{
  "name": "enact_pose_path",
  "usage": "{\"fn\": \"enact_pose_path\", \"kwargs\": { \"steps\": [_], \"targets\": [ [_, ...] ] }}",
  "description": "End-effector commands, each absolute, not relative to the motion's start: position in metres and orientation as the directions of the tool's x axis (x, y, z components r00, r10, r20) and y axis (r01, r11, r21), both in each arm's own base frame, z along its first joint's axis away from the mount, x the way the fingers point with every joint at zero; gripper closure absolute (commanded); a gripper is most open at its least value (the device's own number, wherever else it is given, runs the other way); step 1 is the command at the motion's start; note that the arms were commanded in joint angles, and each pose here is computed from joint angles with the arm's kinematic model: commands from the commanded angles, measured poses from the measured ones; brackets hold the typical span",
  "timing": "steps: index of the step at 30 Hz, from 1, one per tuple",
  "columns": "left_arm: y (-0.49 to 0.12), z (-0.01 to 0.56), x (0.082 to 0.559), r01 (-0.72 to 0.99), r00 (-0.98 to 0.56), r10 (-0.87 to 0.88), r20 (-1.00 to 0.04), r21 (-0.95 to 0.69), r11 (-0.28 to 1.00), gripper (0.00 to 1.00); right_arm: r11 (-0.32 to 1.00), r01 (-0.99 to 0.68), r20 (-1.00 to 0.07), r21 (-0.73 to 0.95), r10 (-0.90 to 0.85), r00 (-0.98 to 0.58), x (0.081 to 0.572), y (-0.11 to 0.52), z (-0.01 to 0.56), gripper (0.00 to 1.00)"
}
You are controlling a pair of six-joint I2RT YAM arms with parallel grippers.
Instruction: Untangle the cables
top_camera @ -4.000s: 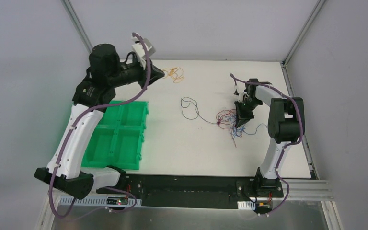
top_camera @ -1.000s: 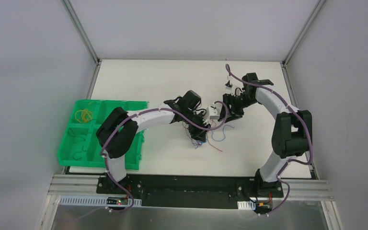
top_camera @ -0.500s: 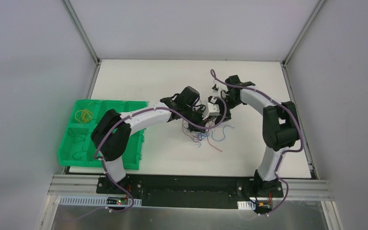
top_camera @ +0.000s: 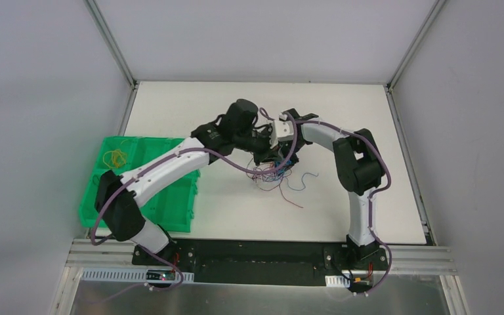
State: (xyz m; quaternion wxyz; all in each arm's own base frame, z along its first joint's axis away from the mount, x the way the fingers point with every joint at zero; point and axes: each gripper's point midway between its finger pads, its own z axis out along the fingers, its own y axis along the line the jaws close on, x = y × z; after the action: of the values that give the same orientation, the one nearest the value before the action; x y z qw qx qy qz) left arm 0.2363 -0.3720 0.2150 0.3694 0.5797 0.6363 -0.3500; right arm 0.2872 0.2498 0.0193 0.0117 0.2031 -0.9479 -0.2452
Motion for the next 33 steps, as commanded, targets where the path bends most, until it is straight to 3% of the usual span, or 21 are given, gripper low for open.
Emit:
{"fn": "enact_pose_path", "kwargs": {
  "steps": [1, 11, 18, 21, 25, 29, 33],
  "targets": [
    [-0.346, 0.354, 0.232, 0.979, 0.092, 0.288, -0.953, 0.139, 0.148, 1.00, 0.839, -0.452, -0.045, 0.304, -0.461, -0.886, 0.291, 0.220, -0.005, 1.00],
    [-0.265, 0.483, 0.272, 0.888, 0.050, 0.106, -0.993, 0.093, 0.451, 1.00, 0.840, -0.535, -0.042, 0.088, -0.534, -0.845, 0.311, 0.167, -0.007, 1.00],
    [-0.198, 0.540, 0.296, 0.728, 0.113, 0.045, -0.993, 0.114, 0.677, 1.00, 0.871, -0.489, -0.016, 0.035, -0.489, -0.872, 0.329, 0.111, 0.001, 1.00],
    [-0.161, 0.521, 0.311, 0.618, 0.032, 0.067, -0.997, 0.072, 0.783, 1.00, 0.881, -0.471, -0.016, 0.056, -0.471, -0.882, 0.332, 0.098, 0.008, 1.00],
    [-0.101, 0.454, 0.325, 0.459, -0.214, 0.023, -0.977, -0.080, 0.885, 1.00, 0.883, -0.455, -0.032, 0.115, -0.455, -0.890, 0.332, 0.099, 0.021, 1.00],
    [-0.037, 0.369, 0.328, 0.250, -0.494, -0.096, -0.864, -0.247, 0.936, 1.00, 0.871, -0.454, -0.050, 0.189, -0.453, -0.890, 0.327, 0.111, 0.031, 1.00],
    [0.019, 0.297, 0.322, 0.066, -0.649, -0.117, -0.752, -0.208, 0.976, 1.00, 0.857, -0.448, -0.049, 0.254, -0.451, -0.891, 0.319, 0.121, 0.040, 1.00]
  ]
}}
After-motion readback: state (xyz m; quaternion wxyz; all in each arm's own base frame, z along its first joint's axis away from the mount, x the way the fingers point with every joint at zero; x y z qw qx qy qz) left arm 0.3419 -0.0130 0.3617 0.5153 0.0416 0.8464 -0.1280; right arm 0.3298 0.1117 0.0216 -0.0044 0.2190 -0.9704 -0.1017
